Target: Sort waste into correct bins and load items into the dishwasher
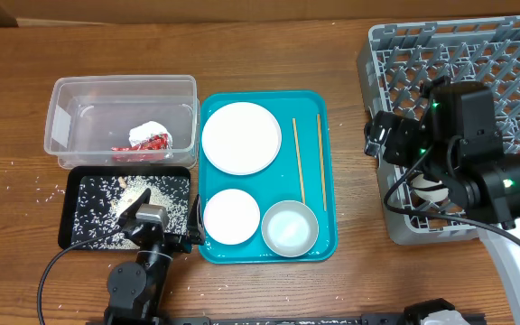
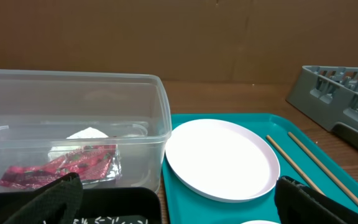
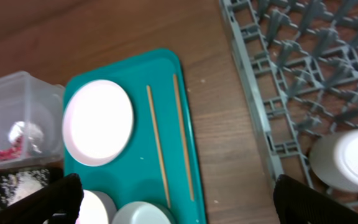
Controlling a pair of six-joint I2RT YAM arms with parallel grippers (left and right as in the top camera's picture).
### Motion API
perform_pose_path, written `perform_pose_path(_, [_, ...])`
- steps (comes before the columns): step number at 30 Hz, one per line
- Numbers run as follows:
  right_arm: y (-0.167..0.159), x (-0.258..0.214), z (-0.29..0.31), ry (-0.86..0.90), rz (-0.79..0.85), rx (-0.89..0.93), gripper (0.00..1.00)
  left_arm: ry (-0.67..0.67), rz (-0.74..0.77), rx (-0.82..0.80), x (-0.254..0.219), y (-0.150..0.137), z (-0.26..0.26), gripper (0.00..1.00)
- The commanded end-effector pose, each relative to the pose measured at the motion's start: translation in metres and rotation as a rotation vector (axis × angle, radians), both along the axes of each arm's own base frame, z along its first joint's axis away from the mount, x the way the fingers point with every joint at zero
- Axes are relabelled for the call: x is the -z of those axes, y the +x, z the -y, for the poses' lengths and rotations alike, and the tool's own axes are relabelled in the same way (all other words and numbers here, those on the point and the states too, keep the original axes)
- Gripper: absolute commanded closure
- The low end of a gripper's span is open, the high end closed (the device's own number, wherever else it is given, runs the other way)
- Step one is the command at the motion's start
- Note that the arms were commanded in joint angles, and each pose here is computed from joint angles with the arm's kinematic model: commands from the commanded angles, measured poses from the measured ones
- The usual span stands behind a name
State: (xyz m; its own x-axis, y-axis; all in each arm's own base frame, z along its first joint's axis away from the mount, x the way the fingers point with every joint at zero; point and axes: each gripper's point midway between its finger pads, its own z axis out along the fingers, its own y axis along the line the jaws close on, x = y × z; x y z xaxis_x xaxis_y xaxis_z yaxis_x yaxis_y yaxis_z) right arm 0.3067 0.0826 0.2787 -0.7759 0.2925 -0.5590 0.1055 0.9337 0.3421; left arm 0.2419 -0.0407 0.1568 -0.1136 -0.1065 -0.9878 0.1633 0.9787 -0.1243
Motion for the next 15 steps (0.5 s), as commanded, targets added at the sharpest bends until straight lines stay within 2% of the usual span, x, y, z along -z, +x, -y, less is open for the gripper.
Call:
perform_pose_path(1, [0.002,-0.019,-0.037,0.162,0.035,-0.136,0.0,0.015,0.012,0.001,0.0,0.0,-0.001,0.0])
perform_pose_path(3, [-0.003,0.002,-0.063,0.18,-0.059,-0.218,0.0,0.015,0.012,0.001,0.0,0.0,-0.001,0.0])
perform_pose_path(7, [0.001,0.072,-0.088,-0.032,-0.24,-0.245,0.0,0.015,0.012,0.001,0.0,0.0,-0.001,0.0])
perform_pose_path(9, [0.008,0.103,-0.095,-0.118,-0.298,-0.248,0.11,0.015,0.012,0.001,0.0,0.0,-0.001,0.0])
perform_pose_path(10, [0.019,0.137,-0.101,-0.185,-0.346,-0.246,0.35,0.015,0.012,0.001,0.0,0.0,-0.001,0.0])
perform_pose_path(11, [0.024,0.15,-0.101,-0.212,-0.362,-0.238,0.44,0.015,0.012,0.001,0.0,0.0,-0.001,0.0])
perform_pose_path(14, [0.043,0.199,-0.109,-0.246,-0.413,-0.233,0.53,0.015,0.012,0.001,0.0,0.0,-0.001,0.0])
perform_pose_path(15, [0.045,0.21,-0.111,-0.251,-0.423,-0.243,0.61,0.015,0.012,0.001,0.0,0.0,-0.001,0.0])
